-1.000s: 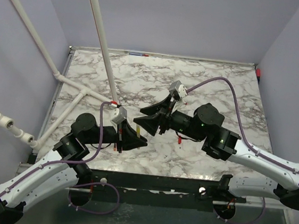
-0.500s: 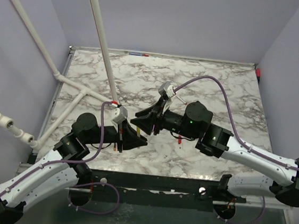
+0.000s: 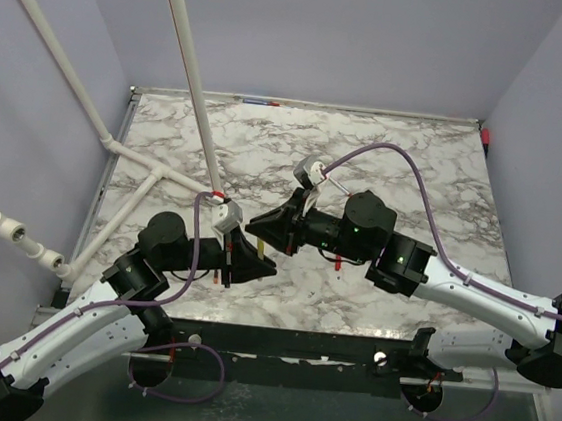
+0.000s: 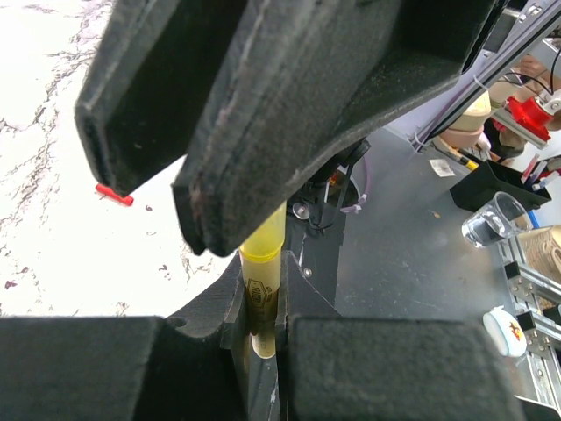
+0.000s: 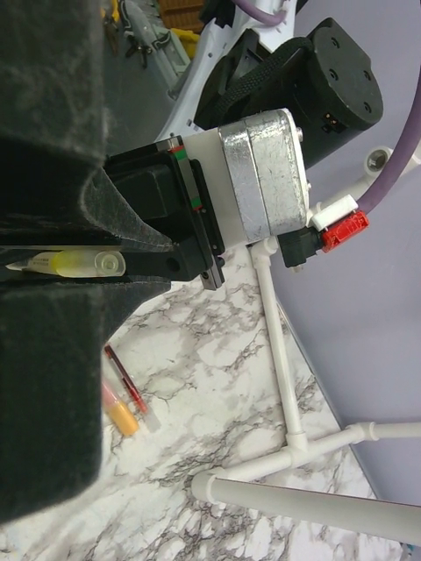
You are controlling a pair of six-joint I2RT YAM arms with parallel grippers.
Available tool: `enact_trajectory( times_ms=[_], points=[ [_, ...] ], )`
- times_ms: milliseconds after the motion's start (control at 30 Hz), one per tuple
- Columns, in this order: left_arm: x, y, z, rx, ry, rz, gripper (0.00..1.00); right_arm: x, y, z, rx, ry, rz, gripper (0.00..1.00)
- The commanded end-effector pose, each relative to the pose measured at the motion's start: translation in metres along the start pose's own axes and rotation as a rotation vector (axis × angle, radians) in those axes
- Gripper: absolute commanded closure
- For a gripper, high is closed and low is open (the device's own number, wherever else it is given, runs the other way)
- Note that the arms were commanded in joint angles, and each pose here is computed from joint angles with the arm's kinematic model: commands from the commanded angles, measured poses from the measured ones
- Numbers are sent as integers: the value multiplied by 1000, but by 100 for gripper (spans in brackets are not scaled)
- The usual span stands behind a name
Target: Insert the pens into the pen caps
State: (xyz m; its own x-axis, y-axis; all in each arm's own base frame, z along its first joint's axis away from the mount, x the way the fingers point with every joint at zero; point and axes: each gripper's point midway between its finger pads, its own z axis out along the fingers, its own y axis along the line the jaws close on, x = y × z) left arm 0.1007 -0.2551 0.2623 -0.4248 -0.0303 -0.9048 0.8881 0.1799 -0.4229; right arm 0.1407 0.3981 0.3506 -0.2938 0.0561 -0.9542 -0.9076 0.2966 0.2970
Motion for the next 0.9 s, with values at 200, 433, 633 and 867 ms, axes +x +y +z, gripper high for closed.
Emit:
enact_trajectory(
  times_ms=[200,433,633,867],
  points=[
    [-17,-1,-5,-30,-58,50,100,41,0,-5,9,111,36,100],
    [-24,-2,-9,-47,-91,69,100,54,3,-9,6,145,61,100],
    [-26,-2,-10,-55,-102,78,100,73,9,-10,-21,210,81,100],
    [-31,-3,-13,-64,-125,98,100,98,17,-16,-59,294,112,100]
  ],
)
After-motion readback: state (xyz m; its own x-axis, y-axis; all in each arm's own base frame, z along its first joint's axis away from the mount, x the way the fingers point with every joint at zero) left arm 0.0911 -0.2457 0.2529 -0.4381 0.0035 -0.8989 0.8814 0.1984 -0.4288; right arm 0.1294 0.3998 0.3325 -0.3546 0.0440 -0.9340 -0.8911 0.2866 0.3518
